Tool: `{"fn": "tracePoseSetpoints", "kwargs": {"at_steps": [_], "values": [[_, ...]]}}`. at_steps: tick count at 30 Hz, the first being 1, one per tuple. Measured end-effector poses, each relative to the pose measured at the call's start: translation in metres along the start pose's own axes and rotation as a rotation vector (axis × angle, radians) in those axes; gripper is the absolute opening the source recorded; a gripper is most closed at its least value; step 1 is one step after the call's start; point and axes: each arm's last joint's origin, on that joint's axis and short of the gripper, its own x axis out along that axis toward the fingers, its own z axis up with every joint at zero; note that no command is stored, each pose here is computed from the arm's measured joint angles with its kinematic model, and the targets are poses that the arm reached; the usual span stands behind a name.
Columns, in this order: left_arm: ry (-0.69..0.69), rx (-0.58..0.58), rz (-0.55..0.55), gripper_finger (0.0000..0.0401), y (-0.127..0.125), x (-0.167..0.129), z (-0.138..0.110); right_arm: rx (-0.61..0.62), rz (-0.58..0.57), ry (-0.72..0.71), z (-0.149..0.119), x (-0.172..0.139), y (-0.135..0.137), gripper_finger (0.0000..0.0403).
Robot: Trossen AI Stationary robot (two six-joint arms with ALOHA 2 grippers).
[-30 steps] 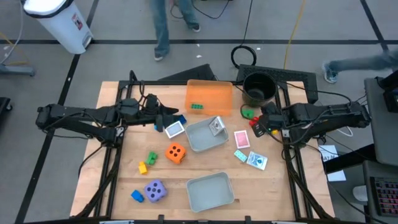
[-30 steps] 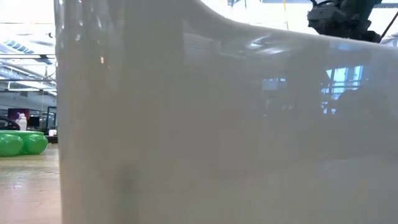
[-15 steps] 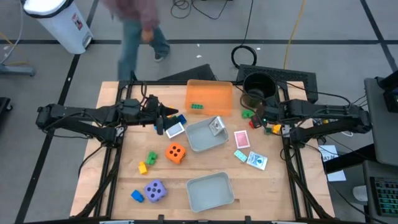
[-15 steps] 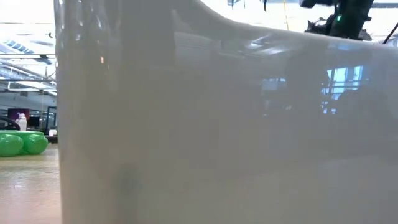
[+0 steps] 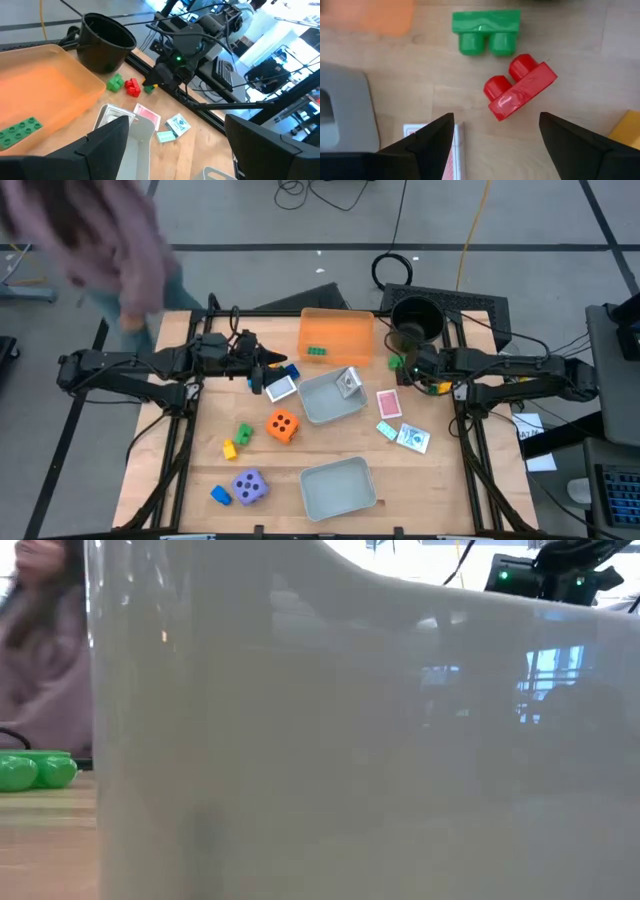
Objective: Pick & Place Toys
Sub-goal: Put the red game piece into the orange bin
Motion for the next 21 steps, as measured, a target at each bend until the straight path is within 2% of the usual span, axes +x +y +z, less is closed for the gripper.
{"fn": "tracePoseSetpoints", "kwargs": {"at_steps": [11,21], "values": [[-0.005,-0.003,0.008,0.0333,0.002,0.000,0.001,0.145,0.070,-0.029,-0.009,0.028,-0.009,0.0259],[-0.005,-0.004,0.008,0.0333,0.002,0.000,0.001,0.226,0.059,-0.077,-0.012,0.037,-0.015,0.0224]]}}
